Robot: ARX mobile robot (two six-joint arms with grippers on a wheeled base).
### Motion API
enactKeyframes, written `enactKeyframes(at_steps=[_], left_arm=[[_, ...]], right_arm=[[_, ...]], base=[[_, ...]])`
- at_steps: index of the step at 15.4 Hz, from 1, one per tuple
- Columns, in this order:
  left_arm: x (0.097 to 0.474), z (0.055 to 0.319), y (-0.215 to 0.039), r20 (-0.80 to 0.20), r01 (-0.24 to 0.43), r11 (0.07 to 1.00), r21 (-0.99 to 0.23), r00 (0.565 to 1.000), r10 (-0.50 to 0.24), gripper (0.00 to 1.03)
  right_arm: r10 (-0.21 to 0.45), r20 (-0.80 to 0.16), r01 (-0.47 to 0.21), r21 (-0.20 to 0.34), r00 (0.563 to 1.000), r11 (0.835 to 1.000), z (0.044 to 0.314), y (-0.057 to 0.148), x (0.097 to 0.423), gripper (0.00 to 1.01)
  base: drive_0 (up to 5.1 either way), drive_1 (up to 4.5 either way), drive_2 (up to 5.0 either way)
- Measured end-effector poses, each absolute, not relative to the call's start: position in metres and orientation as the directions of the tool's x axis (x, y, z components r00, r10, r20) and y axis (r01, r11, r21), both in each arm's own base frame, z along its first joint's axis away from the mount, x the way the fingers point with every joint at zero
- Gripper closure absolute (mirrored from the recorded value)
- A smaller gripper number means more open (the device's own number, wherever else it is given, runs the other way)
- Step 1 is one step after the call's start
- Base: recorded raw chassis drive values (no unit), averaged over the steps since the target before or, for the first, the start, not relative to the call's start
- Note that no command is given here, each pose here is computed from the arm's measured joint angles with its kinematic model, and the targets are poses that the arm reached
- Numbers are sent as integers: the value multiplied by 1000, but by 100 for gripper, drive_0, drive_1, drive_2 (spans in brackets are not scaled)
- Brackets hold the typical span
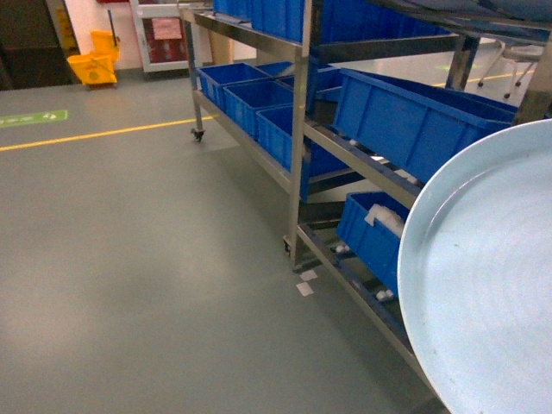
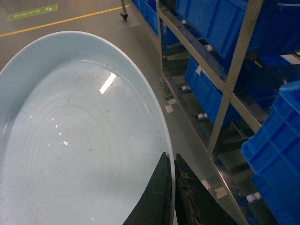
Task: Place blue tray on left shelf second layer neatly
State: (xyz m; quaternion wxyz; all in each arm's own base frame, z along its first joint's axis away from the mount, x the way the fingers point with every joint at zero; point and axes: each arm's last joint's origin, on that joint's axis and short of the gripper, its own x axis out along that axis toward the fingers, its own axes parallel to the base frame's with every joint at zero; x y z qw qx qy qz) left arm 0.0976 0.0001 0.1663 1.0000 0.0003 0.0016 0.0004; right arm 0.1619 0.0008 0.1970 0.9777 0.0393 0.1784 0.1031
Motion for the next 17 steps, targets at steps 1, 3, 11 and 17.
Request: enactKeyframes(at_steps=[1,3,11,17], left_arm=[[98,166,0,-3,-1,1000,1,1000,1,5],[98,166,0,-3,-1,1000,1,1000,1,5],[98,166,0,-3,-1,1000,1,1000,1,5],[98,166,0,-3,0,1000,1,1000,0,5]], right_arm=[[216,-341,-188,114,915,976,197,1,162,99],[216,-341,-188,114,915,976,197,1,162,99],[216,-341,-188,114,915,976,197,1,162,99],[216,-341,-188,114,915,976,197,1,162,99]], base=[[-147,-147,-147],[-147,-147,-147],[-152,-152,-152],[-152,-152,-152]])
